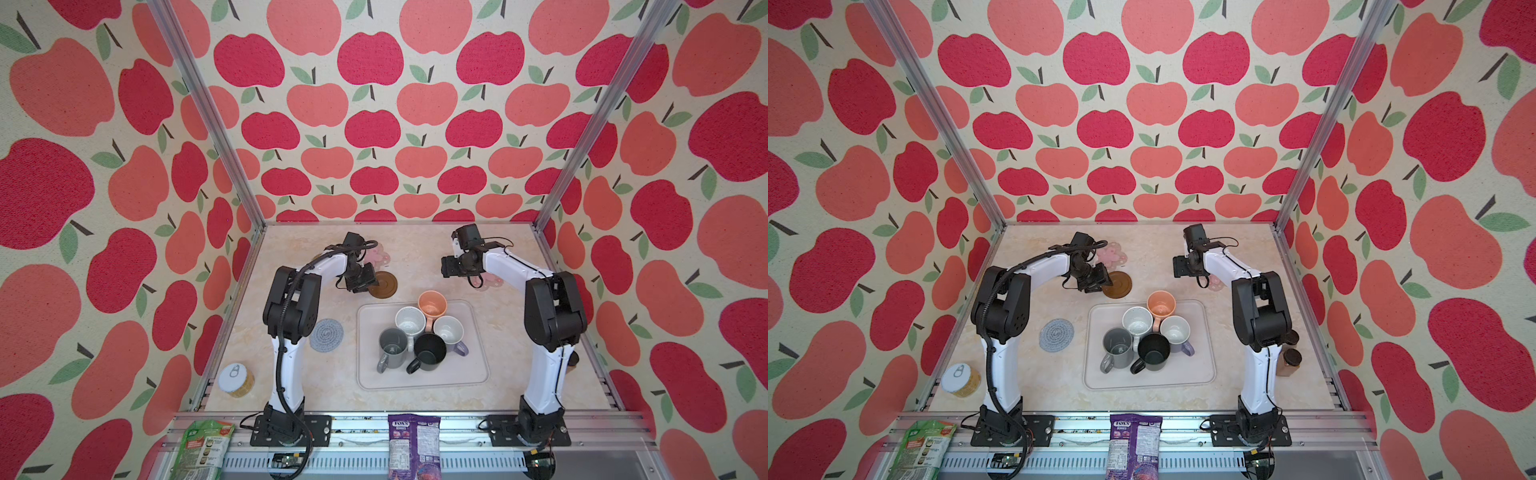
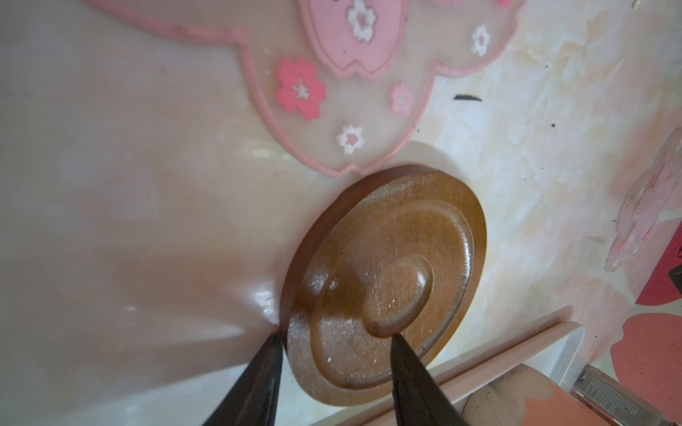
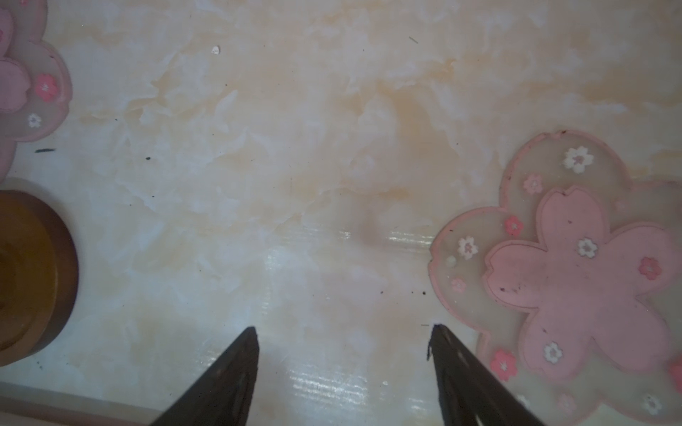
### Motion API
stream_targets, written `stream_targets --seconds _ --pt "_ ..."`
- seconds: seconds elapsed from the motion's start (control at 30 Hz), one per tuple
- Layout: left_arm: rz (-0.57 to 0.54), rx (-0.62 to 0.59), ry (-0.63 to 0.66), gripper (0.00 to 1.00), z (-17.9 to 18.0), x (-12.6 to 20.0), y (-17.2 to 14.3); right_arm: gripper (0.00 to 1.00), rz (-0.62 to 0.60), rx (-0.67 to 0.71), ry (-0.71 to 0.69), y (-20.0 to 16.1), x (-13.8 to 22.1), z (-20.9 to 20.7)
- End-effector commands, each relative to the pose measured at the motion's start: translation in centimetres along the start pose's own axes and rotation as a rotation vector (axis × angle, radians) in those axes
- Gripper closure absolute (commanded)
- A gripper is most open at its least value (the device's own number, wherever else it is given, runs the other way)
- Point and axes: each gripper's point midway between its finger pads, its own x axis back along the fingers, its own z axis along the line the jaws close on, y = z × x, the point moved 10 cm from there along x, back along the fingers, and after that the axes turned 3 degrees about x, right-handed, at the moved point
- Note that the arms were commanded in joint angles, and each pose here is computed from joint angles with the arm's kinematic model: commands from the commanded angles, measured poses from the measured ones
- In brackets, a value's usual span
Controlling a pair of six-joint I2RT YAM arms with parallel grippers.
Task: Place cups on coasters
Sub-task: Move the coaster to the top-center of the table.
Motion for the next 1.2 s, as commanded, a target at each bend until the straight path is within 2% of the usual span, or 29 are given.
stream_targets --seconds 0.0,0.3,0.47,0.57,0.83,1.03,1.17 --pt "0.037 -0.012 -0.02 0.5 -1.0 -1.9 -0.2 0.24 -0.038 0.001 0.042 0.6 1.4 0.8" --pt "0.03 -0.08 -0.095 0.5 -3.8 -3.5 0.4 0.24 -0.045 -0.012 0.128 0.8 1.3 1.5" --pt "0.025 -0.122 -0.189 0.5 -5.3 -3.0 0.7 0.25 -0.049 -0.015 0.176 1.4 0.3 3.2" --pt "0.004 -0.144 -0.168 0.5 -5.4 -2.2 0.8 0.25 -0.041 0.013 0.185 1.9 -0.6 4.9" --pt "-0.101 -0.135 -0.127 0.5 -3.5 2.8 1.0 0.26 -0.009 0.125 0.13 2.9 -2.8 9.0" --pt "-0.205 -0.08 -0.122 0.5 -0.4 8.0 1.6 0.27 0.003 0.199 0.078 3.0 -3.5 10.6" --pt "-0.249 -0.056 -0.102 0.5 1.1 10.2 1.6 0.27 0.036 0.243 0.031 2.7 -4.3 11.3"
